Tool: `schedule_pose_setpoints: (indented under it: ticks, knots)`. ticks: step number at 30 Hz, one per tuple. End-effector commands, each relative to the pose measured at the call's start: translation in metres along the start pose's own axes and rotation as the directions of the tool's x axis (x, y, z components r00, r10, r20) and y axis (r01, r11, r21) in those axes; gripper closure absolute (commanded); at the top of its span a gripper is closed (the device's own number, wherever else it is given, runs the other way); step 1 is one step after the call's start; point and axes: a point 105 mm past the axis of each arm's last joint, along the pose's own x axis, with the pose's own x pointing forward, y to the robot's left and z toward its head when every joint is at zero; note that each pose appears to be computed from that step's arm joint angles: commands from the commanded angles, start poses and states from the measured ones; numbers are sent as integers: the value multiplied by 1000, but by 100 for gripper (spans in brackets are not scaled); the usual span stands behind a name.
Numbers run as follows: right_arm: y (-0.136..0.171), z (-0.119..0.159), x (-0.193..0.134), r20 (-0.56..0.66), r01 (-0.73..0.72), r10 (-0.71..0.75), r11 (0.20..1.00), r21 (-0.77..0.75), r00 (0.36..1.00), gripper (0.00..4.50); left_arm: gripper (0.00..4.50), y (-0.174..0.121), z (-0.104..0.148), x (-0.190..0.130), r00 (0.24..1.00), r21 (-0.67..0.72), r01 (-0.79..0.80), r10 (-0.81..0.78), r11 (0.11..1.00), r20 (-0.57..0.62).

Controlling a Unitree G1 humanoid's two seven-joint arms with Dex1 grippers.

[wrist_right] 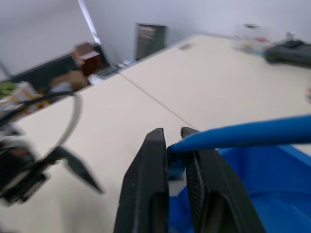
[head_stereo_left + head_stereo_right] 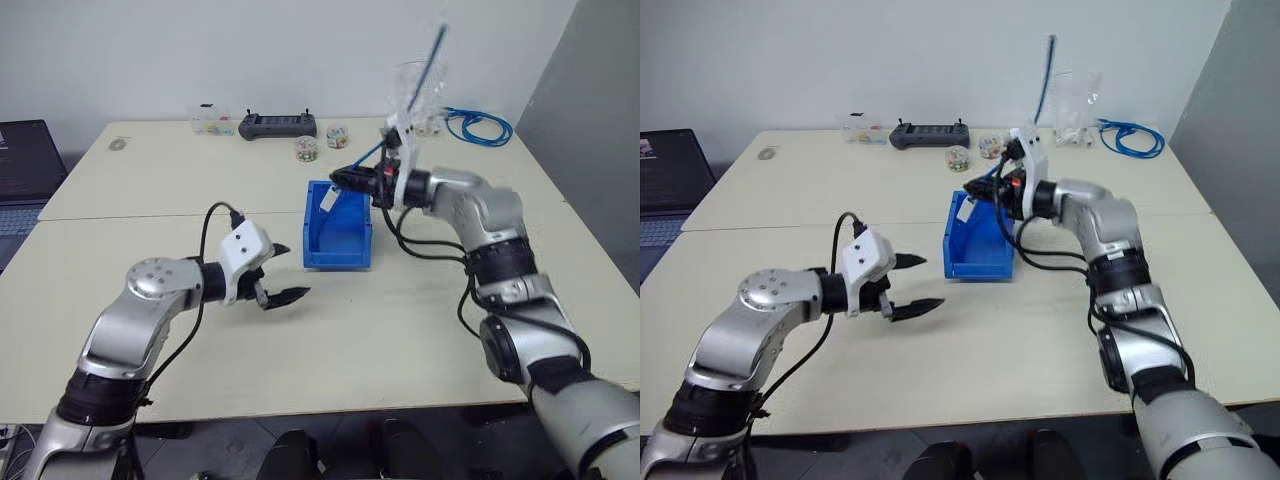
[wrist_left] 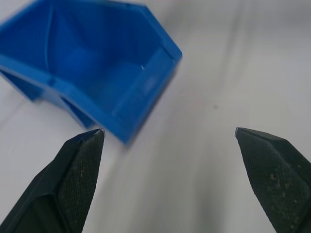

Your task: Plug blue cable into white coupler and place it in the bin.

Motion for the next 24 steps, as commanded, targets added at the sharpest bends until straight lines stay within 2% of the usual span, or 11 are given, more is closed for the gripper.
schedule_pose_setpoints:
  ticks: [1, 8, 10, 13, 17, 19, 24]
  knots:
    - [-20, -21, -3, -178, 26, -38, 997, -69, 983, 263, 0, 4, 7, 1, 1000, 49, -3, 3, 999, -10]
    - [-29, -18, -46, -331, -105, 37, 976, -189, 943, 127, 0, 12, 13, -2, 999, 21, -38, 38, 999, 14]
    - [-28, -22, -65, -371, -159, 58, 955, -249, 927, 74, 0, 18, 13, -7, 998, 10, -67, 67, 998, 22]
    - [-20, -23, -85, -361, -188, 80, 944, -273, 929, 7, 0, 35, 13, -15, 988, -20, -148, 149, 989, 36]
    - [-8, -6, -101, -244, -143, 65, 937, -317, 968, 3, 0, 48, 13, -23, 976, -19, -214, 215, 977, 27]
    - [1, 4, -119, -167, -117, 66, 941, -317, 984, 3, 0, 57, 15, -31, 964, -39, -262, 264, 964, 42]
    - [16, -3, -152, -64, -28, 8, 951, -307, 998, 3, 0, 74, 9, -49, 925, -75, -377, 380, 923, 22]
